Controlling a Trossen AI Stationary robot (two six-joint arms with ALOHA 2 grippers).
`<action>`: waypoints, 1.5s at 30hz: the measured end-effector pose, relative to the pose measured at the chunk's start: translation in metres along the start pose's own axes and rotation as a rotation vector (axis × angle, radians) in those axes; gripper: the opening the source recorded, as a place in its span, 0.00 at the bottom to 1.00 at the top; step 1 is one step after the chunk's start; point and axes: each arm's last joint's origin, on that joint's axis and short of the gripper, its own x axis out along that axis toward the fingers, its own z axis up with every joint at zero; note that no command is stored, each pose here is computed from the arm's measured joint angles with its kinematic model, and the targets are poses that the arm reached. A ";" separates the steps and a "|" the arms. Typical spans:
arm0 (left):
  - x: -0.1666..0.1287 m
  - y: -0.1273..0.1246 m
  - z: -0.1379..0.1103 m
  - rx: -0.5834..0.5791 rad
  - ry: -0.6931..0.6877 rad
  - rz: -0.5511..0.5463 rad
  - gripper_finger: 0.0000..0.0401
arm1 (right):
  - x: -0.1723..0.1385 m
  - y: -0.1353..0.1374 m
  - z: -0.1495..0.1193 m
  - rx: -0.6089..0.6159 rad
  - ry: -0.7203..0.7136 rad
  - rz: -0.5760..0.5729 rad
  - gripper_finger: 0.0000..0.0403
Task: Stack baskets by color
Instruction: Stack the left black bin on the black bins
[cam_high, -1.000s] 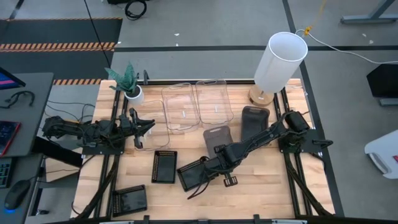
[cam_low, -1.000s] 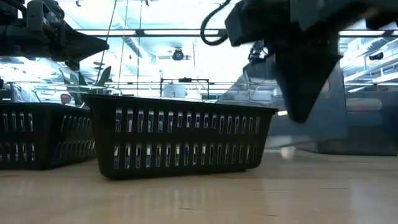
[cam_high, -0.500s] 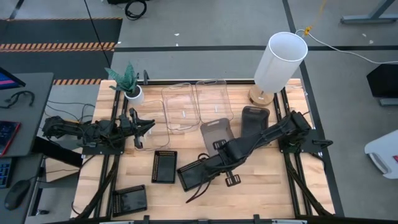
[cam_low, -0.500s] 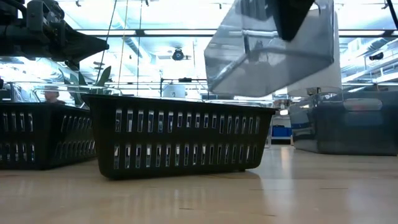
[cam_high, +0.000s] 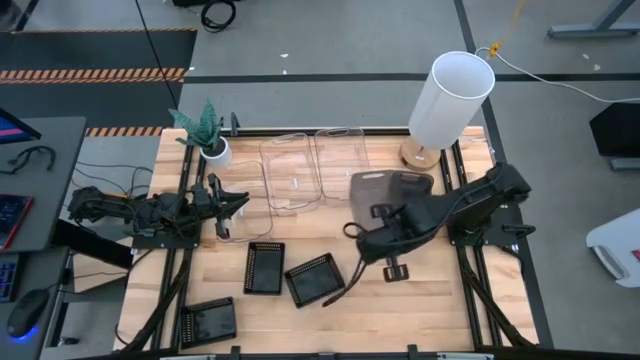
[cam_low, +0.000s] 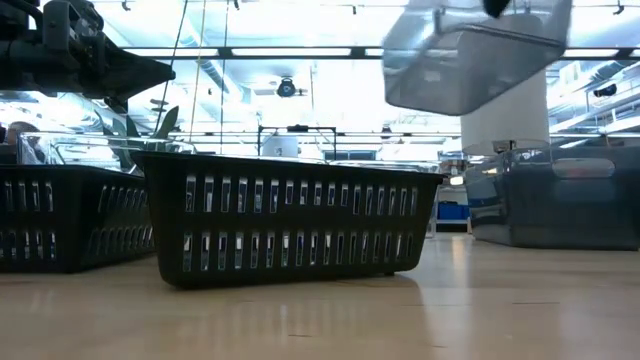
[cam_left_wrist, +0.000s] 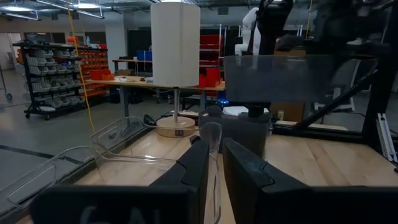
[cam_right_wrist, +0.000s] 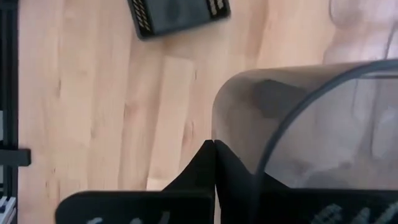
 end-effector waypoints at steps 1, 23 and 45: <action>0.000 0.000 0.000 0.000 0.000 0.000 0.14 | 0.000 -0.002 -0.006 0.021 0.005 -0.003 0.01; 0.000 0.000 0.000 0.000 0.000 0.000 0.14 | 0.055 -0.053 -0.095 0.253 0.205 -0.101 0.02; 0.000 0.000 0.000 0.000 0.000 0.000 0.13 | 0.083 -0.061 -0.094 0.313 0.147 -0.032 0.08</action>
